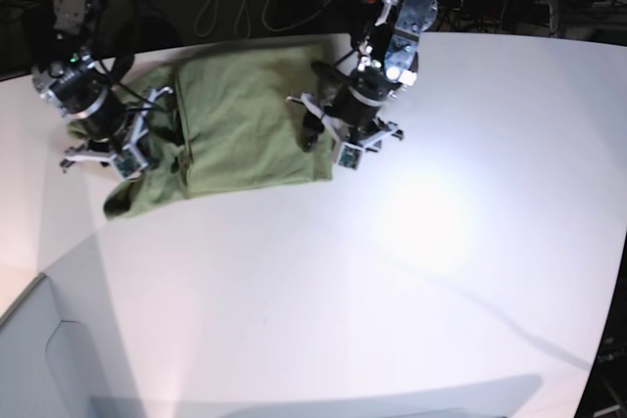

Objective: Fold the T-shirt properly
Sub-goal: 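Lift the strip end with the right gripper and fold it toward the left gripper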

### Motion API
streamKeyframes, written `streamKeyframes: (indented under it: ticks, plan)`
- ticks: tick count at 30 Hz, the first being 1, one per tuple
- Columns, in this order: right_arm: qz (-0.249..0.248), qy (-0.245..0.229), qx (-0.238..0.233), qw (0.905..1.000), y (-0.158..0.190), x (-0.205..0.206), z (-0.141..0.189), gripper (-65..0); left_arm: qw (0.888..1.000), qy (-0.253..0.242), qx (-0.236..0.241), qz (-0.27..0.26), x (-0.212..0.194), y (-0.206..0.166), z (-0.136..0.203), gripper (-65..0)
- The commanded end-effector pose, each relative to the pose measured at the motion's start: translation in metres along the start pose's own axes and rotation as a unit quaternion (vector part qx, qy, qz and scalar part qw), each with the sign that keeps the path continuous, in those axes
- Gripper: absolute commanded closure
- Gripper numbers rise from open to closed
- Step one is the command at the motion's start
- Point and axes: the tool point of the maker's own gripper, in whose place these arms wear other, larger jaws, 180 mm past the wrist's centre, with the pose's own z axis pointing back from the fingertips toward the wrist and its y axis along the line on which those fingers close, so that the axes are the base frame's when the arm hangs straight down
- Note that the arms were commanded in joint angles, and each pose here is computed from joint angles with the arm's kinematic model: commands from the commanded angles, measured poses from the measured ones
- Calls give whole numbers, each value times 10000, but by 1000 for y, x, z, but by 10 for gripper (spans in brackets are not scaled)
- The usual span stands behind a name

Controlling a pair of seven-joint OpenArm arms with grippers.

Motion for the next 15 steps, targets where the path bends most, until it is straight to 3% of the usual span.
streamKeyframes:
  ticks: [1,7,15]
  plan:
    - [210,-265,93,9994,4,17,3,-1,10000,22,-35,10,1,-2,0,-303]
    - [622,-725,716,9929,53,55,-2,-1,10000,22,-42,7,1,-3,0,-303]
    - [1075,-1162,1707,9725,125,88,-8,-1,10000,34,-29,-20,1,-1,1,-303]
